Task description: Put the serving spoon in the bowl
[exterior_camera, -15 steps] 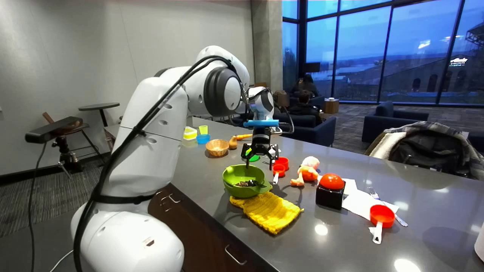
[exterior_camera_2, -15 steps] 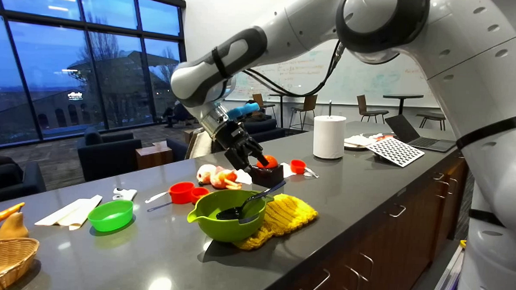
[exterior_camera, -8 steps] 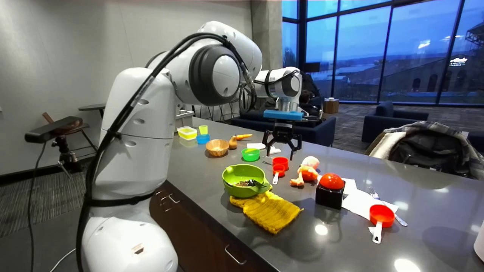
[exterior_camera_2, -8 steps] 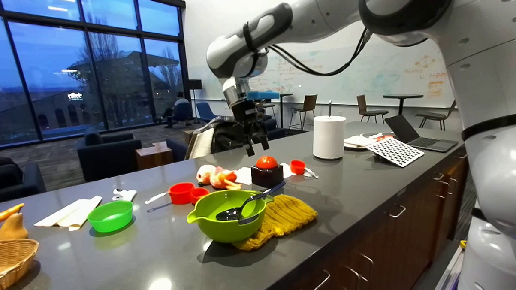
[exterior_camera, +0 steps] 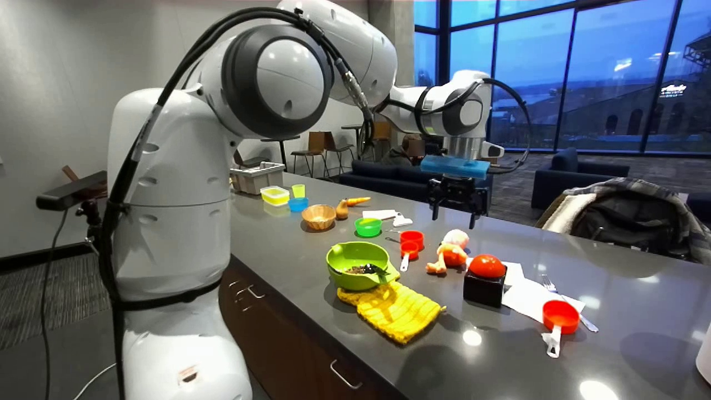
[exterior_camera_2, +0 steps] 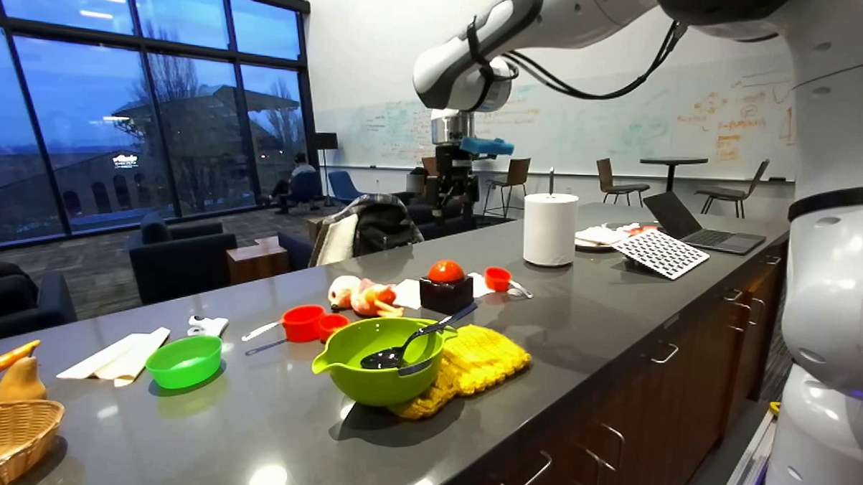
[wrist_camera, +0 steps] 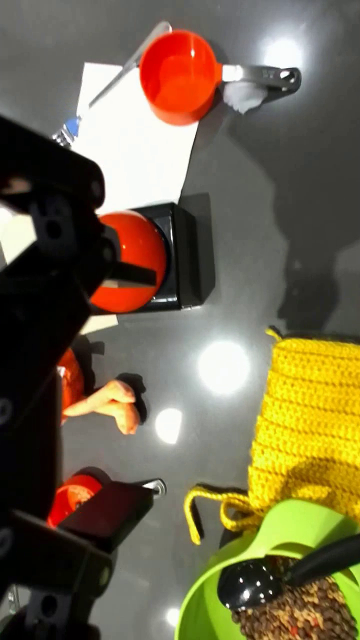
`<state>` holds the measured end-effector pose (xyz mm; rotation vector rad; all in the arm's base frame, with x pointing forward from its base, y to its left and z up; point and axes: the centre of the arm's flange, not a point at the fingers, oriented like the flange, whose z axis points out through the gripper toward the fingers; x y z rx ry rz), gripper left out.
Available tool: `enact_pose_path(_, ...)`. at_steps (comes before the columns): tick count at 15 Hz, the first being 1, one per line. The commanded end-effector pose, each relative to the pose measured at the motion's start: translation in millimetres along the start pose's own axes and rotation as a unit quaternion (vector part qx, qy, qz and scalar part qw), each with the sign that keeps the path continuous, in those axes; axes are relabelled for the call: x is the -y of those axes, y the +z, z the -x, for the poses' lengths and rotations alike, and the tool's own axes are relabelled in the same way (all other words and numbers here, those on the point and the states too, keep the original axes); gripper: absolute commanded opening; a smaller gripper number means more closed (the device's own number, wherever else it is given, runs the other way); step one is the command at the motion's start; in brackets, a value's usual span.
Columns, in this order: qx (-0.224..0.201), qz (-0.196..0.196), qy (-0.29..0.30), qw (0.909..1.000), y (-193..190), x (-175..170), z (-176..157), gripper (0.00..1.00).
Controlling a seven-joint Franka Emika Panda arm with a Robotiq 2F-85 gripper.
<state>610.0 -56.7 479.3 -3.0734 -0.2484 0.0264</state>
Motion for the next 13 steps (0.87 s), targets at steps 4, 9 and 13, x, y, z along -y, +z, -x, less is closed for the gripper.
enact_pose_path(4, -0.042, 0.023, 0.062, 0.9969, -13.2, -59.9, 51.9, 1.0)
enact_pose_path(9, -0.034, 0.02, 0.096, 0.9946, -18.2, -90.7, 93.3, 1.0)
enact_pose_path(13, -0.031, 0.014, 0.1, 0.9944, -15.6, -97.0, 79.7, 1.0)
